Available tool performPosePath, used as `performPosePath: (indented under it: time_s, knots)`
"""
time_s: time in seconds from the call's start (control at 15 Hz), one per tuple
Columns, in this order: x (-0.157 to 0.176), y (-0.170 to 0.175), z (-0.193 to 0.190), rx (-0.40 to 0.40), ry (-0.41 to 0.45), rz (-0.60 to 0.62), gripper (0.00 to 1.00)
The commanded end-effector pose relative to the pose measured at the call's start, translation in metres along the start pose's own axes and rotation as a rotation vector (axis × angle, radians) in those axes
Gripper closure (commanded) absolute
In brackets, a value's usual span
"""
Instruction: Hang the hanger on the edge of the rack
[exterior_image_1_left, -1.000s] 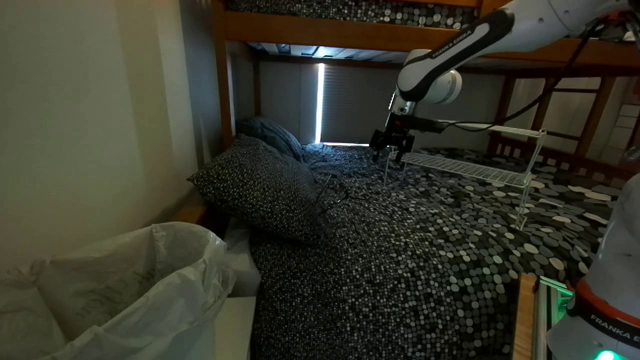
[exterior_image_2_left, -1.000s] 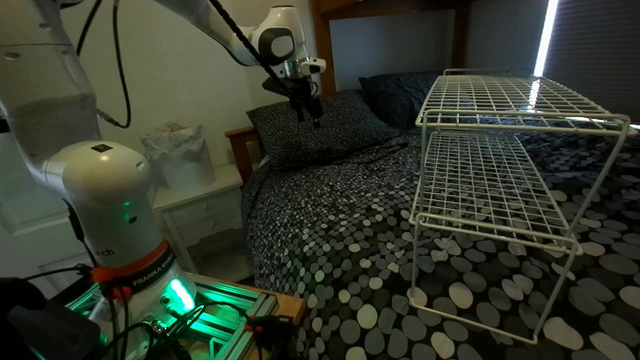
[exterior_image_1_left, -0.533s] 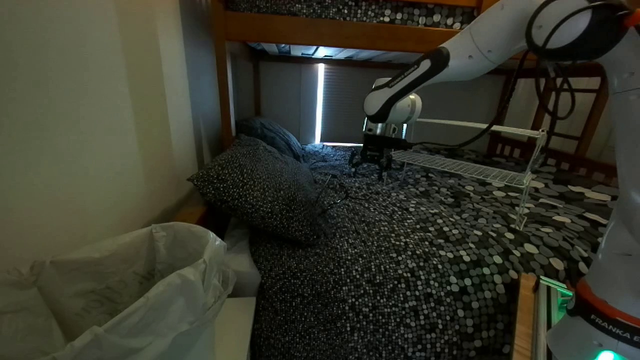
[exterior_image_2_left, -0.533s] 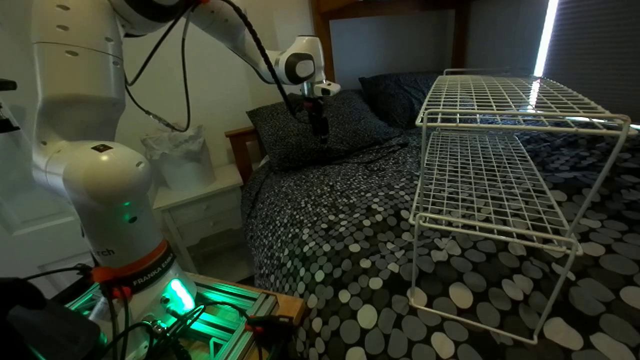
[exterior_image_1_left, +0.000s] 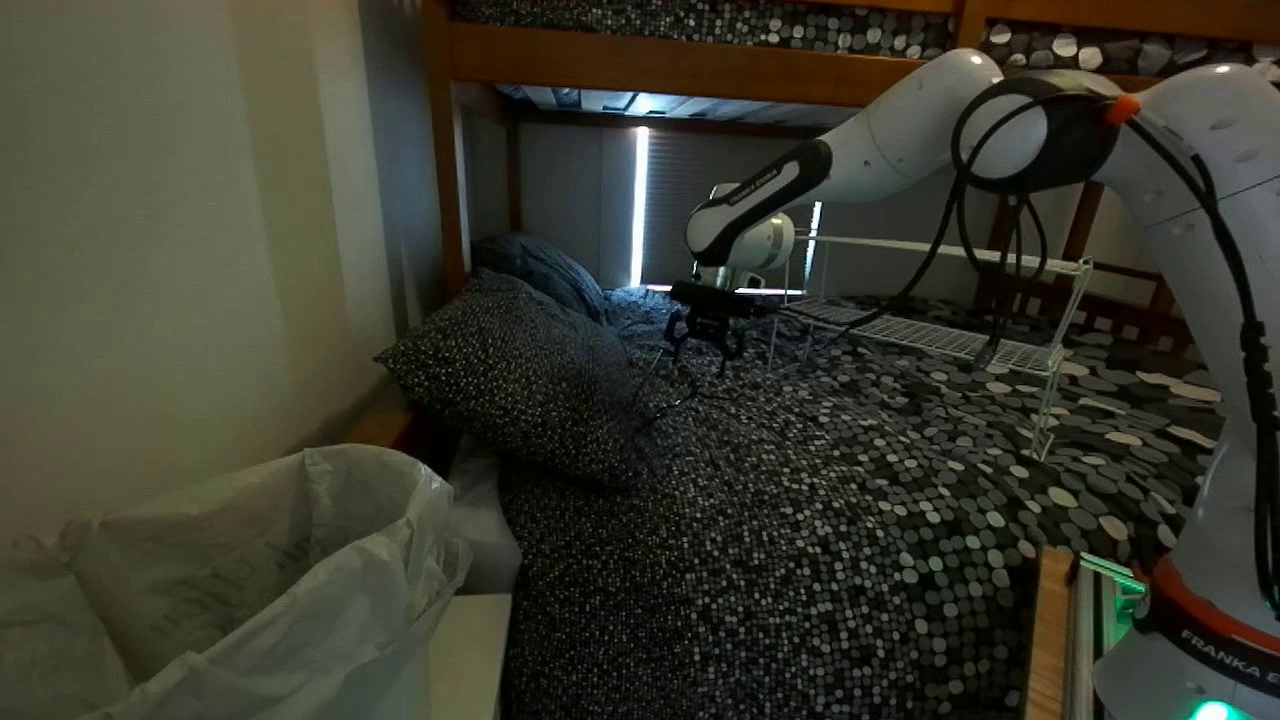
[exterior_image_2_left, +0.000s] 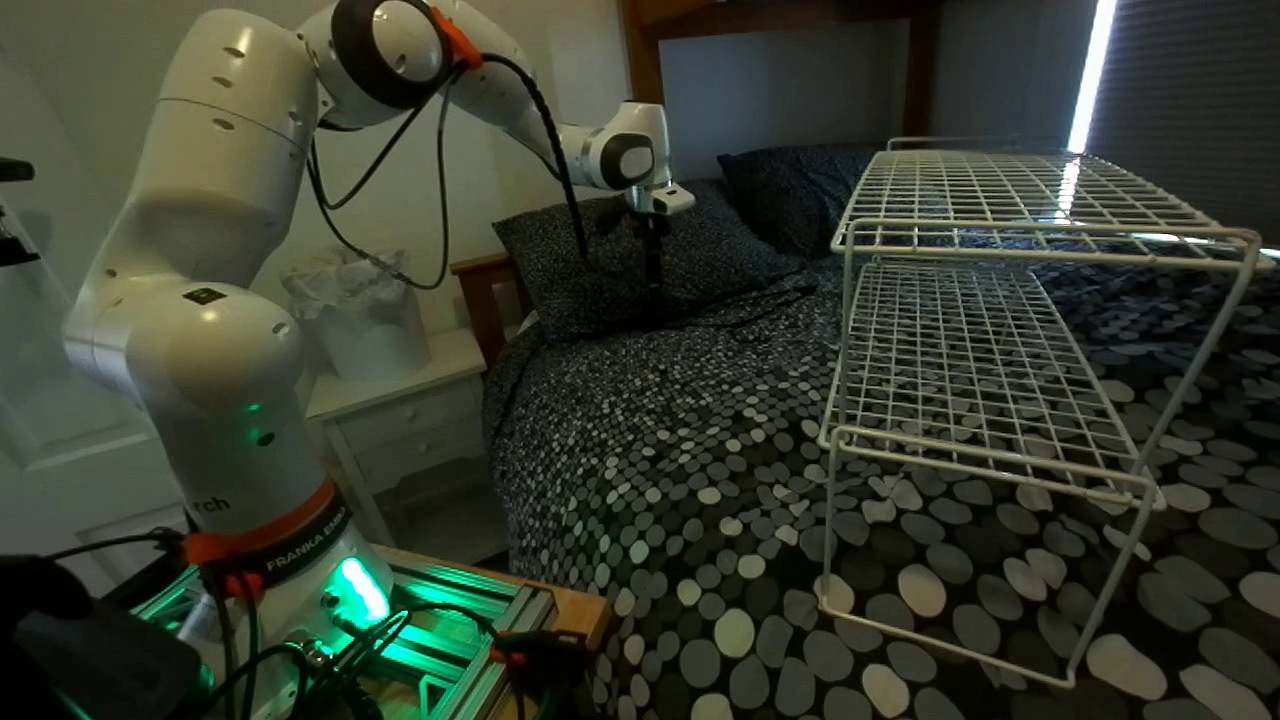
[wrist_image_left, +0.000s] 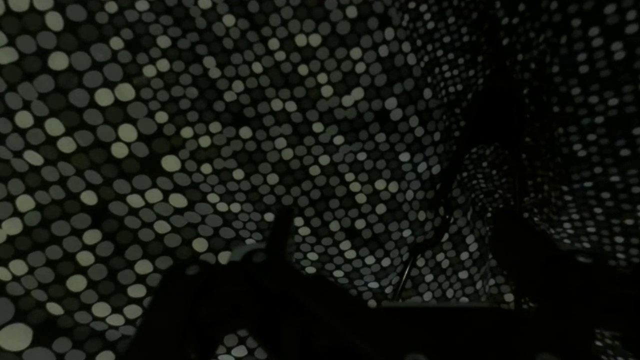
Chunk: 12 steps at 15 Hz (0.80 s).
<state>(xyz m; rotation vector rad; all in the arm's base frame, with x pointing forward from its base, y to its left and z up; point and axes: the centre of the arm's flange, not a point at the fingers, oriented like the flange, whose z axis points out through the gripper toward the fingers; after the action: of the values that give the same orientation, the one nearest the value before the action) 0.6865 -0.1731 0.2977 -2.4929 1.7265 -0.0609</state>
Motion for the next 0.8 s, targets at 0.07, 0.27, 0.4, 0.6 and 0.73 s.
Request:
performPosePath:
  time_s: [0.07, 0.27, 0.4, 0.6, 0.73]
  knots:
    - [0.0, 0.0, 0.0, 0.0, 0.001, -0.002, 0.0]
    - [0.0, -0.001, -0.004, 0.005, 0.003, -0.003, 0.0]
    - [0.006, -0.011, 0.007, -0.001, 0.037, 0.058, 0.0]
    - [0.036, -0.024, 0.039, -0.014, 0.11, 0.238, 0.0]
    - [0.047, -0.026, 0.058, -0.04, 0.152, 0.328, 0.0]
